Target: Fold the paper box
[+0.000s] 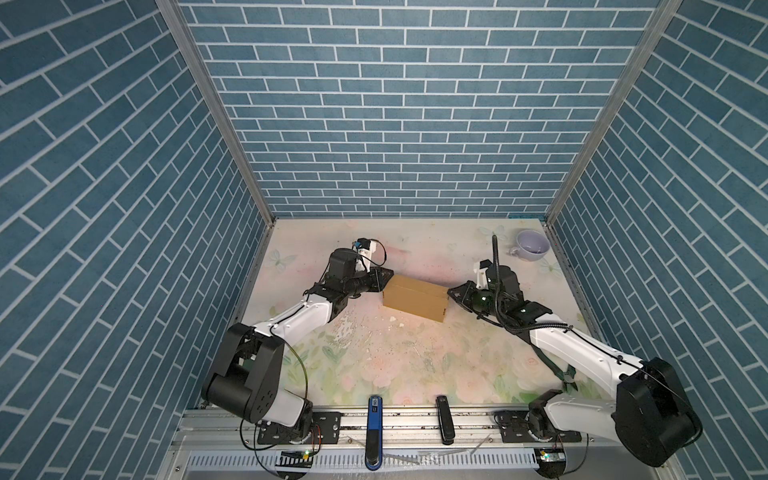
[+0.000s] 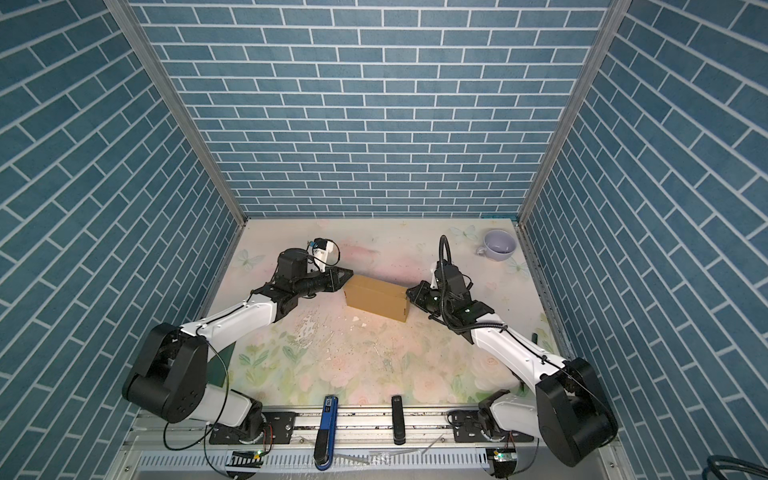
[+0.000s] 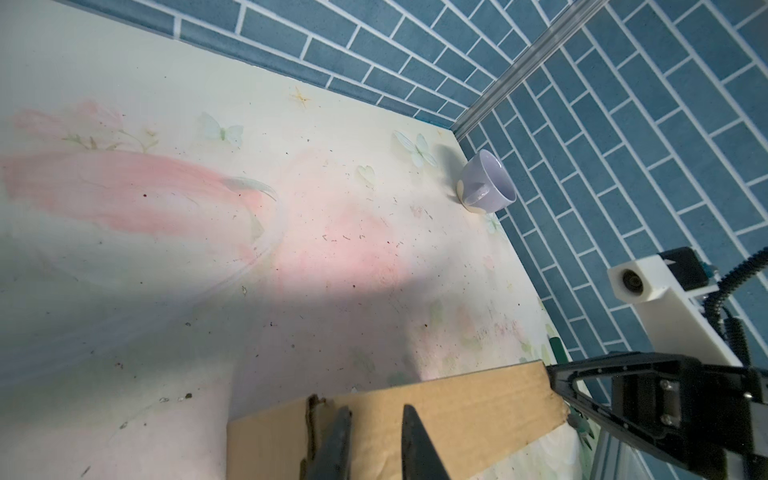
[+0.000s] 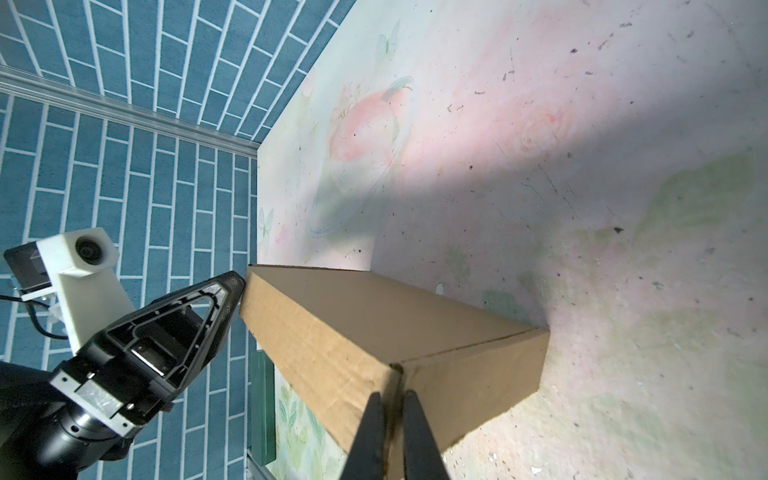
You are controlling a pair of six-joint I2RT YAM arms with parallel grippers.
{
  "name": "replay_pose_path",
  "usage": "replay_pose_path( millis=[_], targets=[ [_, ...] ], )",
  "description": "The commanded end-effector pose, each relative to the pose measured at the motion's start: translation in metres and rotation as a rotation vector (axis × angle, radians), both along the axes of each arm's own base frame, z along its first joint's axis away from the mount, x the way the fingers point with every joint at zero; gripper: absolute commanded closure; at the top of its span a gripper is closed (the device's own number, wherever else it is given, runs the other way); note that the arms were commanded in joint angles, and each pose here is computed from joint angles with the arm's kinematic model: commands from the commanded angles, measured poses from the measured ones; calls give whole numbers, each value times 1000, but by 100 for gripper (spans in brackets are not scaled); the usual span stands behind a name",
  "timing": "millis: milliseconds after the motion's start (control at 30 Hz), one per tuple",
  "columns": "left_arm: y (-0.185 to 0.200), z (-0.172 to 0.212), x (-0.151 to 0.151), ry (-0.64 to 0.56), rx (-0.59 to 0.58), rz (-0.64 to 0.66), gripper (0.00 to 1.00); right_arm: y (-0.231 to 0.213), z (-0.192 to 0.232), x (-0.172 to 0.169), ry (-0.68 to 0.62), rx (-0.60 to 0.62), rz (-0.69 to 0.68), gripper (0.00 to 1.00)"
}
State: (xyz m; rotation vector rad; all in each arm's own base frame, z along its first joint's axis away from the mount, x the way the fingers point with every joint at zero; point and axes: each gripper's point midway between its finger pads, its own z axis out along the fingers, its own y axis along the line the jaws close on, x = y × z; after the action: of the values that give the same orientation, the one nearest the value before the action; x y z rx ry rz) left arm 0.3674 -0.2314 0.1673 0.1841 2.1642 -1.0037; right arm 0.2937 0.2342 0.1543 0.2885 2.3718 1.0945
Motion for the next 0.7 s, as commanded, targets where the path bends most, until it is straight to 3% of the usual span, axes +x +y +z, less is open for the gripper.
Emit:
replay_pose_path(
  millis=[0,200,433,667],
  targets=[
    [2,-32,-14,96,56,-26,83,-9,-37,-14,106,-104,23,89],
    [5,-44,-21,122,61,-24,90,-9,-41,-13,115,-109,23,89],
    [11,-57,-26,153,117,-26,76,-7,-47,-13,130,-115,32,89],
    [14,-69,-29,181,146,-29,75,-8,-48,-14,129,-123,30,89]
  ],
)
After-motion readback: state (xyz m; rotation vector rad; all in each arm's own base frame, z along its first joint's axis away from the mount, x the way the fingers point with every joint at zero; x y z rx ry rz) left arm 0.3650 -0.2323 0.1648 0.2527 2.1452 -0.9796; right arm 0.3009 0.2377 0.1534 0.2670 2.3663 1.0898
